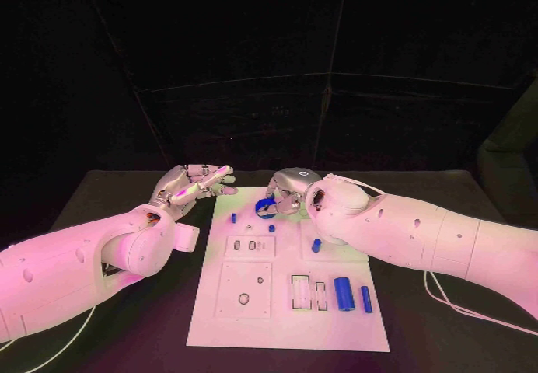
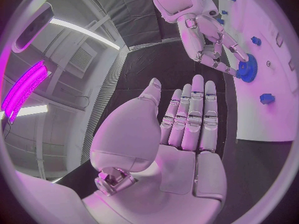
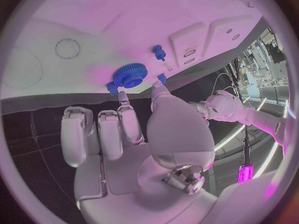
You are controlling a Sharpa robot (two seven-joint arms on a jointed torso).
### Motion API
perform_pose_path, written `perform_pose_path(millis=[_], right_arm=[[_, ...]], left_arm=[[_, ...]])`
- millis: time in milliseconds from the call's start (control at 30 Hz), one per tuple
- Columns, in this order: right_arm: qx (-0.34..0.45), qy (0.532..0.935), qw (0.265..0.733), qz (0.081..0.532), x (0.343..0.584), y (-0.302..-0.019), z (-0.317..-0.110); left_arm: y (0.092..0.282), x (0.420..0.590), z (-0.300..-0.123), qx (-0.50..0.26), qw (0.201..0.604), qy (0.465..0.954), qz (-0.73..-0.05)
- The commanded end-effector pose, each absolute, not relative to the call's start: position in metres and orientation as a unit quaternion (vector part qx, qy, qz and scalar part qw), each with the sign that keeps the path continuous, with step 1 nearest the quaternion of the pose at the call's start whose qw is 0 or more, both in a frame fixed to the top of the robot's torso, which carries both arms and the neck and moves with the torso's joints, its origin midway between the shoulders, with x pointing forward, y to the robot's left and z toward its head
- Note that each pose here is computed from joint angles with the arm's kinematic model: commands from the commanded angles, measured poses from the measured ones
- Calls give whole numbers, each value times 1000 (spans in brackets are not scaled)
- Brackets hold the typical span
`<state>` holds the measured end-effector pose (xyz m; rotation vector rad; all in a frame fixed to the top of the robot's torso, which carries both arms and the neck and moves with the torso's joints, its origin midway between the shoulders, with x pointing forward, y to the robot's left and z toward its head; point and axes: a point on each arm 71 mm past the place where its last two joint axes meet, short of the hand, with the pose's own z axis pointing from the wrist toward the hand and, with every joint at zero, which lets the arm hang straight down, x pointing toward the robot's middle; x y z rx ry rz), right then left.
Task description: Assemble the parts on the task board
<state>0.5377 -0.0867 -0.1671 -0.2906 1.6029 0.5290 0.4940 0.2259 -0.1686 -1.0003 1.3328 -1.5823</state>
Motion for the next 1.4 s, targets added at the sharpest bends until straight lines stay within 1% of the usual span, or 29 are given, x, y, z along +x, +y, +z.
perform_pose_path(millis=[33,167,233,367,500,600,633,733,867,1067,1400], right_arm=[[-111,691,669,250,537,-91,-162],[-72,647,698,299,532,-109,-152],[-52,633,700,326,529,-124,-148],[-8,639,674,371,523,-158,-146],[26,660,640,394,520,-194,-148],[41,668,629,395,519,-218,-150],[43,669,628,395,519,-221,-150],[53,675,629,382,521,-246,-152],[57,680,633,365,525,-263,-154],[54,684,639,349,530,-276,-157],[60,694,635,335,528,-289,-170]], left_arm=[[225,494,-167,-392,407,528,-633],[227,494,-167,-393,410,528,-632],[228,494,-167,-393,410,528,-631],[230,494,-167,-393,411,527,-631],[232,495,-167,-394,412,527,-631],[232,496,-167,-394,413,526,-630],[232,496,-167,-394,413,526,-630],[232,497,-168,-394,413,527,-630],[231,498,-168,-394,413,527,-630],[229,499,-169,-394,411,527,-631],[229,500,-170,-394,411,528,-630]])
